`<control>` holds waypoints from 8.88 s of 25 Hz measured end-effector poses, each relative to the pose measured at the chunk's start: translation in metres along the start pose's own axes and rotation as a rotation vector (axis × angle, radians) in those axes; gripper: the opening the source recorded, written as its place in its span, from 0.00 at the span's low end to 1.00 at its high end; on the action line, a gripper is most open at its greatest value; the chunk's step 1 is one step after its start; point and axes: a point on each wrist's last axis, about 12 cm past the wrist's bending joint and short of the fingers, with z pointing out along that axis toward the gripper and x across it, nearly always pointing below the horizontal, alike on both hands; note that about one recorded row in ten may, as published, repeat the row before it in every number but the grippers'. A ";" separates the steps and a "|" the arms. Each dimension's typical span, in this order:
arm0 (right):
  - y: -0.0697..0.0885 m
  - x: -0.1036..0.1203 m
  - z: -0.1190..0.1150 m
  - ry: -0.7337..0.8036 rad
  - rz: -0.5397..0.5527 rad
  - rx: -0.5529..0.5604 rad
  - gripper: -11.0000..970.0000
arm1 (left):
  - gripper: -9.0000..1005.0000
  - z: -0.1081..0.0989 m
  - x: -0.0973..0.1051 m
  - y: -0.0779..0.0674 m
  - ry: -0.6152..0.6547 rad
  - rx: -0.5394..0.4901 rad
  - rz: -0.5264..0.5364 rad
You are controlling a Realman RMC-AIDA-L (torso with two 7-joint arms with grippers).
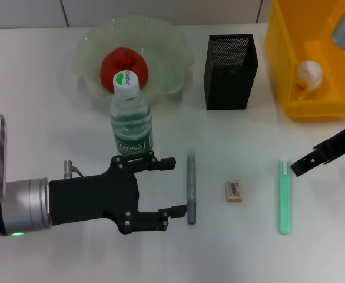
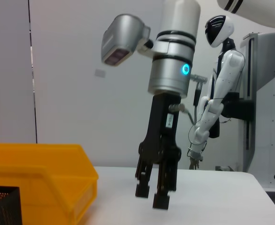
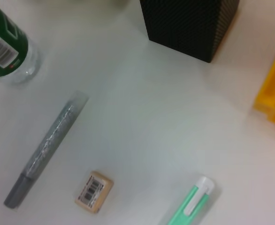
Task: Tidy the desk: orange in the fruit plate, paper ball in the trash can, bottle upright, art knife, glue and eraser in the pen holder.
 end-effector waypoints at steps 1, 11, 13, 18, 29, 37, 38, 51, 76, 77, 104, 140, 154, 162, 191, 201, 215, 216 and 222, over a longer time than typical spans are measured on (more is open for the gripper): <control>0.000 -0.002 0.009 0.009 0.007 -0.002 0.84 | 0.78 0.000 0.000 0.000 0.001 -0.002 0.000; -0.001 -0.010 0.036 0.042 0.025 0.027 0.83 | 0.78 0.000 0.001 0.001 0.005 -0.008 -0.001; -0.002 -0.011 0.038 0.043 0.026 0.027 0.82 | 0.78 0.000 0.001 0.001 0.005 -0.008 -0.001; 0.000 -0.015 0.049 0.049 0.020 0.033 0.80 | 0.78 0.000 0.001 0.001 0.008 -0.014 -0.003; 0.010 -0.020 0.059 0.071 -0.006 0.049 0.76 | 0.78 0.000 0.003 0.001 0.010 -0.018 -0.009; 0.009 -0.020 0.060 0.076 0.002 0.045 0.59 | 0.78 -0.001 0.003 0.000 0.010 -0.021 -0.012; 0.009 -0.020 0.061 0.076 0.002 0.045 0.54 | 0.78 -0.001 0.003 0.000 0.010 -0.022 -0.012; 0.007 -0.020 0.062 0.073 0.018 0.048 0.42 | 0.78 -0.002 0.004 0.000 0.010 -0.026 -0.013; 0.009 -0.020 0.057 0.063 -0.012 0.043 0.18 | 0.78 -0.003 0.005 0.000 0.012 -0.035 -0.015; 0.009 -0.020 0.057 0.063 -0.012 0.043 0.19 | 0.78 -0.003 0.005 0.000 0.011 -0.036 -0.015; -0.050 0.017 0.020 -1.526 -0.301 -0.128 0.25 | 0.78 -0.002 0.005 0.001 0.011 -0.045 -0.025; -0.036 0.006 0.034 -1.197 -0.225 -0.255 0.57 | 0.78 -0.005 0.006 -0.001 0.012 -0.041 -0.037; 0.002 -0.018 -0.049 -0.546 -0.220 -0.166 0.87 | 0.78 -0.004 0.005 0.001 0.012 -0.039 -0.035; 0.026 -0.042 -0.062 -0.228 -0.312 -0.110 0.87 | 0.78 -0.006 0.004 0.002 0.012 -0.045 -0.040; 0.085 -0.048 0.055 0.096 -0.960 -0.049 0.84 | 0.78 -0.008 0.004 0.001 0.012 -0.044 -0.043; 0.090 -0.044 0.068 0.113 -0.972 -0.055 0.78 | 0.78 -0.013 0.006 0.000 0.019 -0.056 -0.048; 0.087 -0.044 0.076 0.112 -0.951 -0.051 0.61 | 0.78 -0.013 0.006 0.000 0.019 -0.056 -0.045; 0.087 -0.044 0.077 0.113 -0.951 -0.053 0.60 | 0.78 -0.013 0.006 0.000 0.019 -0.056 -0.045; 0.089 -0.044 0.081 0.117 -0.956 -0.051 0.58 | 0.78 -0.013 0.005 0.000 0.019 -0.054 -0.043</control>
